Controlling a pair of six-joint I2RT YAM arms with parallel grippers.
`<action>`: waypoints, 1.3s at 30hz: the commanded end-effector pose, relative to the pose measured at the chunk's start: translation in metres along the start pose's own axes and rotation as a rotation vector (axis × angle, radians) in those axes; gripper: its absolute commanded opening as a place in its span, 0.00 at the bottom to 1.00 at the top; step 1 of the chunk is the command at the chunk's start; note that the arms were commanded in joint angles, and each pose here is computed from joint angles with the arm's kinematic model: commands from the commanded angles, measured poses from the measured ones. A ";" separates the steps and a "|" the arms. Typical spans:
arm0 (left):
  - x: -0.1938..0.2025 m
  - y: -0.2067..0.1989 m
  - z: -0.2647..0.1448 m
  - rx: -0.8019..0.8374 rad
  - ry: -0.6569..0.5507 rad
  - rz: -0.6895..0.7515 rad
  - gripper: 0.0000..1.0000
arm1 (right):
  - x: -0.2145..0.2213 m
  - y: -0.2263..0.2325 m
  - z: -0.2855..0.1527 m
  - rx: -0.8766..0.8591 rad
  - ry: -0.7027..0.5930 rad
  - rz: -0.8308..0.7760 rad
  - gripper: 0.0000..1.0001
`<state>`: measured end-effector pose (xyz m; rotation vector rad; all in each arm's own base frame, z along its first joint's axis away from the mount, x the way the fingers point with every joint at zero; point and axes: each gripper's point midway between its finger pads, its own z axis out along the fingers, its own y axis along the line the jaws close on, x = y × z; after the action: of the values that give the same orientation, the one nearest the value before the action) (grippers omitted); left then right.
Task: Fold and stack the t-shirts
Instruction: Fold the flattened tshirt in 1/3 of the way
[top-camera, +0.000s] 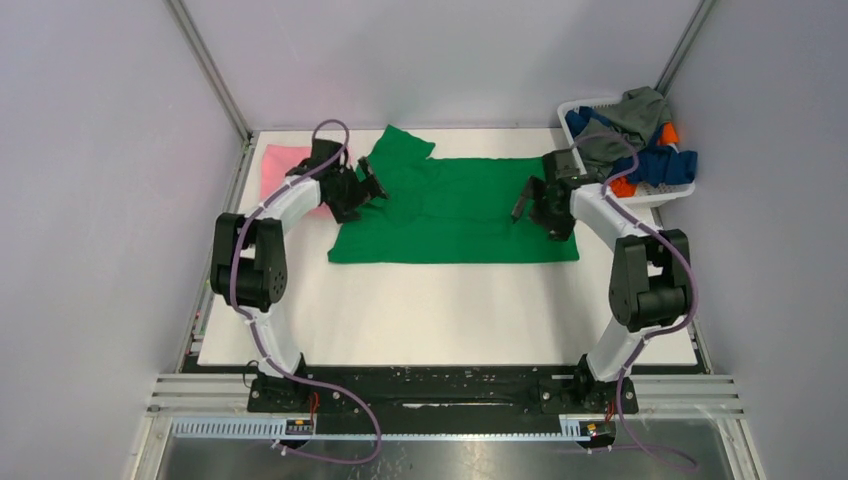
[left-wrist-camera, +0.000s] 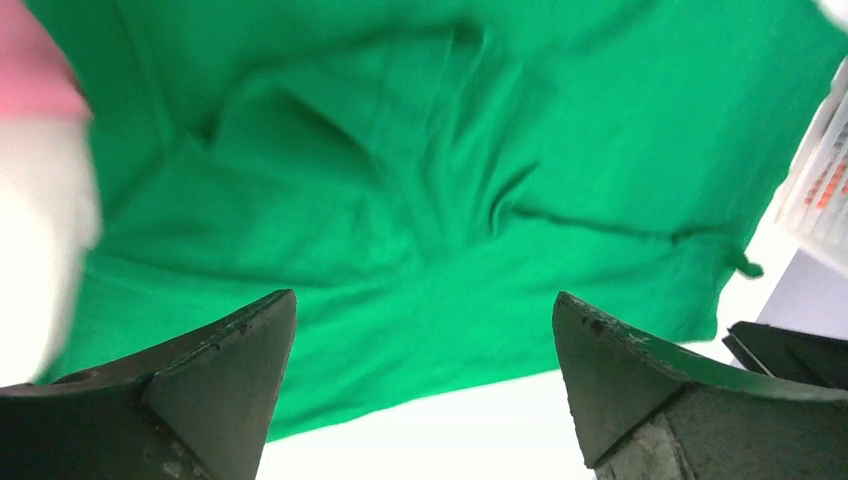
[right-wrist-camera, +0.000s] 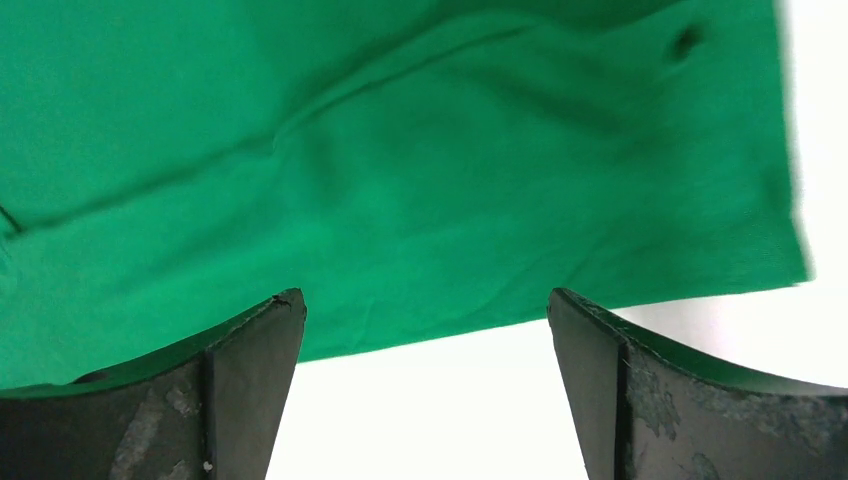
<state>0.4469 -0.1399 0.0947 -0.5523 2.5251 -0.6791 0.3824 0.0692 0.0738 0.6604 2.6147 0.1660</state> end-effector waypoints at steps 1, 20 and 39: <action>0.029 -0.027 -0.001 0.102 0.024 0.017 0.99 | 0.029 0.019 0.009 -0.066 0.106 -0.062 0.99; -0.114 -0.048 0.079 0.072 -0.237 0.029 0.99 | 0.038 0.007 0.019 0.031 0.137 -0.094 0.99; 0.034 -0.046 0.036 0.168 0.011 0.014 0.99 | 0.053 -0.001 0.023 0.040 0.186 -0.122 0.99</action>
<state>0.4706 -0.1867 0.0910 -0.4781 2.4166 -0.7667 0.3540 0.0926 0.0285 0.5403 2.8216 0.1449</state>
